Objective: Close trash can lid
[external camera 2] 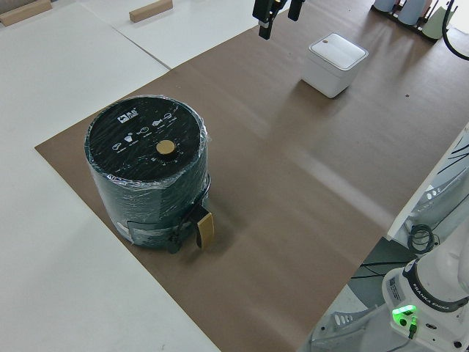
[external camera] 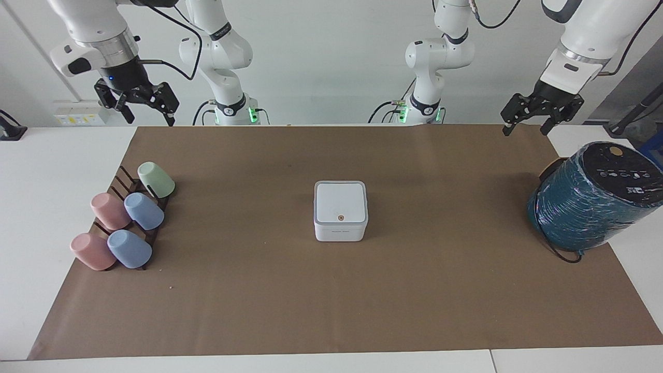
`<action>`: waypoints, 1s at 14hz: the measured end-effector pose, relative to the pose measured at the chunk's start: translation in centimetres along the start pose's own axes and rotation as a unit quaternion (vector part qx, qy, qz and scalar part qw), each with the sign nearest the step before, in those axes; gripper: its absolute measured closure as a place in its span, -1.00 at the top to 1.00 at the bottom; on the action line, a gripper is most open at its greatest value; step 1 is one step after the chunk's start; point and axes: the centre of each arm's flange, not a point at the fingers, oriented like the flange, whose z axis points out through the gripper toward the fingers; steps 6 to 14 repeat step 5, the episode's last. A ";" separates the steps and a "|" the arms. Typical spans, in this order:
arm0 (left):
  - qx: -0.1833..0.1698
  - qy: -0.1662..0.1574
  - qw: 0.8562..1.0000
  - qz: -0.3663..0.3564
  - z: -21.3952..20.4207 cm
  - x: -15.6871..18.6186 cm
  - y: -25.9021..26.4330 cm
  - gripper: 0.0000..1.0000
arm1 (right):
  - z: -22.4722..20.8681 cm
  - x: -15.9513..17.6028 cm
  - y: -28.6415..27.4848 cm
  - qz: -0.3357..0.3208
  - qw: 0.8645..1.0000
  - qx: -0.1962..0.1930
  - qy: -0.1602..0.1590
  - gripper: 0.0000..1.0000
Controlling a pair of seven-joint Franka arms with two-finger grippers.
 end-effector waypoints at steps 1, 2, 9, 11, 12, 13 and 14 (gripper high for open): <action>0.000 -0.002 1.000 0.000 0.2 -0.1 0.0 1.00 | 0.0 0.0 0.0 0.006 1.000 0.000 0.000 1.00; 0.000 -0.003 1.000 0.000 0.2 -0.1 0.0 1.00 | 0.1 0.0 0.0 0.010 1.000 0.000 -0.001 1.00; 0.000 -0.004 1.000 0.000 0.3 -0.1 0.0 1.00 | 0.2 0.0 0.0 0.011 1.000 0.000 -0.002 1.00; 0.000 -0.004 1.000 0.000 0.3 -0.1 0.0 1.00 | 0.2 0.0 0.0 0.011 1.000 0.000 -0.002 1.00; 0.000 -0.004 1.000 0.000 0.3 -0.1 0.0 1.00 | 0.2 0.0 0.0 0.011 1.000 0.000 -0.002 1.00; 0.000 -0.004 1.000 0.000 0.3 -0.1 0.0 1.00 | 0.2 0.0 0.0 0.011 1.000 0.000 -0.002 1.00; 0.000 -0.004 1.000 0.000 0.3 -0.1 0.0 1.00 | 0.2 0.0 0.0 0.011 1.000 0.000 -0.002 1.00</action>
